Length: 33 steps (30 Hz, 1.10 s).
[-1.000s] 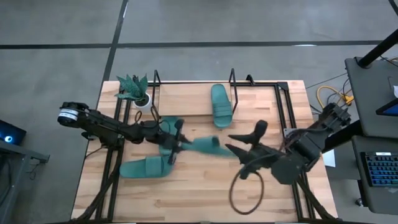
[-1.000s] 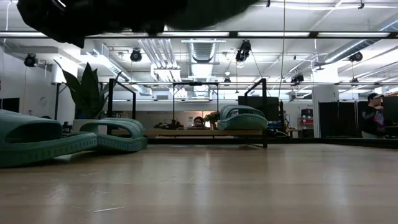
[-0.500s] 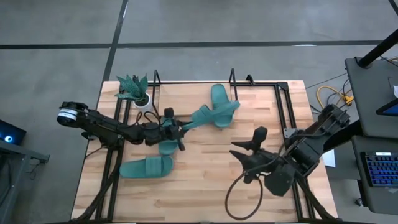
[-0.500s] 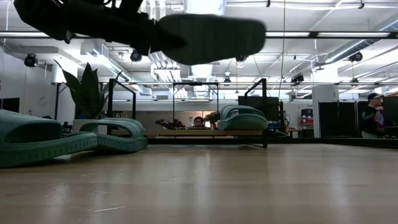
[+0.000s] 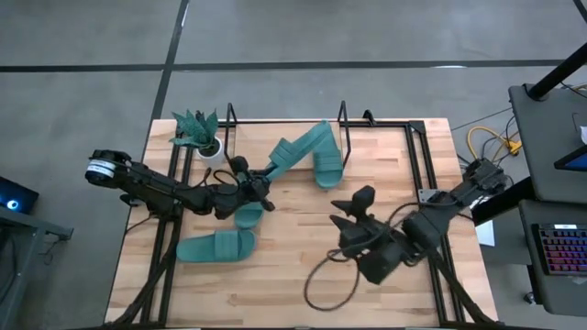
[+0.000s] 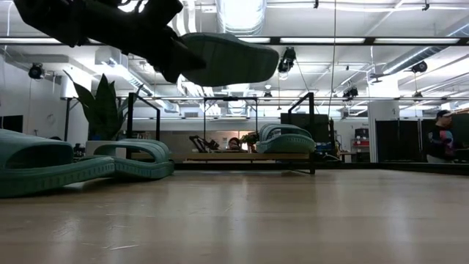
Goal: Pick and place slides into the shelf
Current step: Put the green slipper on the shelf
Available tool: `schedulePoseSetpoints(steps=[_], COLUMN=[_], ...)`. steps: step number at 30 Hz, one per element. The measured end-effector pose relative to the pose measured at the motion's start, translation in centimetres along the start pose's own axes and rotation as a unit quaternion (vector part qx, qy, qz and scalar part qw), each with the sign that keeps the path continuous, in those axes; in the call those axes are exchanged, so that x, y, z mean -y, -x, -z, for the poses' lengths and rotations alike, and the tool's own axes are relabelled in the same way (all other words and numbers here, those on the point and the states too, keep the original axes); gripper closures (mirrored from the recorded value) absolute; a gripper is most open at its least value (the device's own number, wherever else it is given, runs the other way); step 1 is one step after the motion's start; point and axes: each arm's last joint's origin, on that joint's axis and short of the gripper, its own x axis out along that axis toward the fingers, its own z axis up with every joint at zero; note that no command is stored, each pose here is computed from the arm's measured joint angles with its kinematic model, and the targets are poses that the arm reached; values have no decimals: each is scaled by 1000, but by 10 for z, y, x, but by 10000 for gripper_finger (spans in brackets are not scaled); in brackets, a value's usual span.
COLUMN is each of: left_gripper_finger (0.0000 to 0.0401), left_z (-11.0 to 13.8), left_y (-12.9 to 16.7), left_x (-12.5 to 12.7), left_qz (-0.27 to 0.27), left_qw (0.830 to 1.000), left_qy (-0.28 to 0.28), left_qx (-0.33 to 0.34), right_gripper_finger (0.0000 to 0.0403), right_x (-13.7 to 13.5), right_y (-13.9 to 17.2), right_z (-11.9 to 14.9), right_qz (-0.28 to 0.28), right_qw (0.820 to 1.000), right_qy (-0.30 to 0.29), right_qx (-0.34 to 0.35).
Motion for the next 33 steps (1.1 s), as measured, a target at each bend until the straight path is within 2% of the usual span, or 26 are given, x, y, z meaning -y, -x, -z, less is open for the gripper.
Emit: schedulePoseSetpoints(steps=[5, 18, 33], left_gripper_finger=[385, 385, 385], left_z=[-2, -6, -6], left_y=[3, 6, 6], left_x=[3, 10, 9], left_qz=[9, 58, 58], left_qw=[1000, 997, 997], left_qy=[-15, -31, -31], left_qx=[4, 37, 38], right_gripper_finger=[172, 175, 174], right_x=[4, 37, 60], right_y=[-25, -80, -110], right_z=[5, 28, 44], right_qz=[18, -30, -50], right_qw=[999, 991, 983], right_qy=[15, 36, 73], right_qx=[-46, -128, -162])
